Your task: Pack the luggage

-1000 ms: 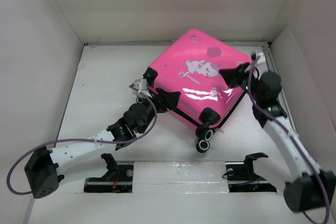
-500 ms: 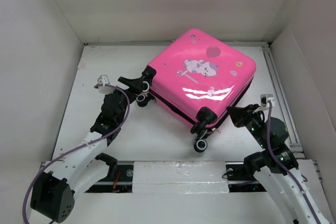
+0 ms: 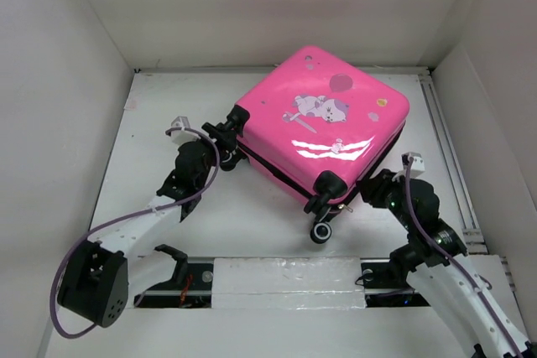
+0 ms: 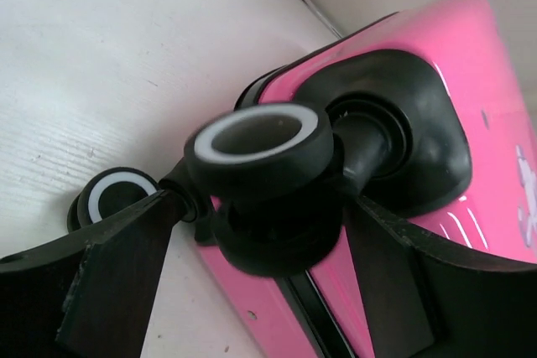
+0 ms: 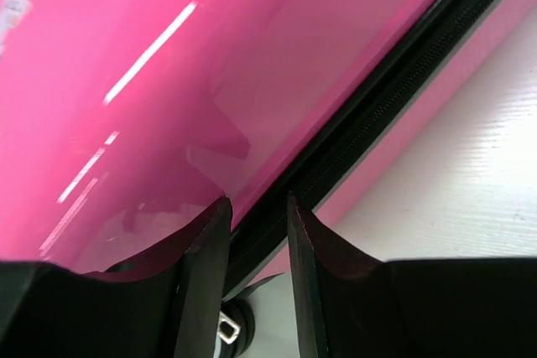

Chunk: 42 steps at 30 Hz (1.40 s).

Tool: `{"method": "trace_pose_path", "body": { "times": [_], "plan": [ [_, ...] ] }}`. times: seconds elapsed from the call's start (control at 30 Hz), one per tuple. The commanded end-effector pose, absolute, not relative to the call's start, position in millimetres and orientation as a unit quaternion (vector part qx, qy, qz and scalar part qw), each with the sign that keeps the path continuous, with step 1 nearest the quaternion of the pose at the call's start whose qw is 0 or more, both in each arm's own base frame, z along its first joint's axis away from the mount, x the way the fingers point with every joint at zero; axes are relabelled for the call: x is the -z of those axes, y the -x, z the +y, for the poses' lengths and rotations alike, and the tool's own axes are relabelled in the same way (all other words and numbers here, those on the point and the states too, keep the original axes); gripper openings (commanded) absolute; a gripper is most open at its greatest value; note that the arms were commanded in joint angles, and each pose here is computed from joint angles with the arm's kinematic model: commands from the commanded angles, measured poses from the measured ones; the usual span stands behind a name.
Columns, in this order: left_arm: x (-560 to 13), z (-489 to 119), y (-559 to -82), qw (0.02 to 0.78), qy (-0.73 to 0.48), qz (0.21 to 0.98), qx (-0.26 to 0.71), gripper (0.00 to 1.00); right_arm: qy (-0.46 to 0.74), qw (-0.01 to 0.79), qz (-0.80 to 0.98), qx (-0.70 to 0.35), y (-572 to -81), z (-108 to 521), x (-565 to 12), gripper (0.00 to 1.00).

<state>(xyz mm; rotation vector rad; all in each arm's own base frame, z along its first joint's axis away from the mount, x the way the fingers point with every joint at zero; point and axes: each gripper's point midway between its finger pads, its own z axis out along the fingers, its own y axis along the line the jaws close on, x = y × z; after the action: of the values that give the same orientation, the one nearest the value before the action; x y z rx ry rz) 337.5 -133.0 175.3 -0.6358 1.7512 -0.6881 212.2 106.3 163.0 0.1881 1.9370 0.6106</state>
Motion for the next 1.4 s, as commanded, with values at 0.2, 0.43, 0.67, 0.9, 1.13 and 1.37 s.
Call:
{"method": "trace_pose_path", "body": {
  "times": [0.2, 0.43, 0.67, 0.9, 1.13, 1.37],
  "plan": [
    [-205.3, -138.8, -362.0, 0.576, 0.252, 0.707, 0.323, 0.60, -0.031, 0.498, 0.807, -0.315, -204.8, 134.5, -163.5, 0.39],
    [-224.3, -141.6, -370.0, 0.594, 0.245, 0.690, 0.333, 0.03, 0.003, 0.476, 0.814, -0.333, -187.4, 141.1, -166.0, 0.52],
    [-273.7, -143.9, -355.1, 0.627, 0.216, 0.649, 0.373, 0.00, 0.058, 0.441, 0.821, -0.358, -179.5, 158.6, -158.5, 0.59],
    [-308.8, -139.9, -329.2, 0.638, 0.211, 0.616, 0.411, 0.00, 0.086, 0.406, 0.832, -0.369, -173.6, 167.5, -144.8, 0.63],
    [-330.0, -149.2, -312.0, 0.621, 0.197, 0.606, 0.457, 0.00, 0.117, 0.384, 0.826, -0.395, -159.9, 176.5, -145.3, 0.60],
    [-355.0, -164.7, -302.5, 0.600, 0.175, 0.594, 0.507, 0.00, 0.119, 0.379, 0.828, -0.397, -158.3, 177.3, -139.4, 0.39]
  ]
}}
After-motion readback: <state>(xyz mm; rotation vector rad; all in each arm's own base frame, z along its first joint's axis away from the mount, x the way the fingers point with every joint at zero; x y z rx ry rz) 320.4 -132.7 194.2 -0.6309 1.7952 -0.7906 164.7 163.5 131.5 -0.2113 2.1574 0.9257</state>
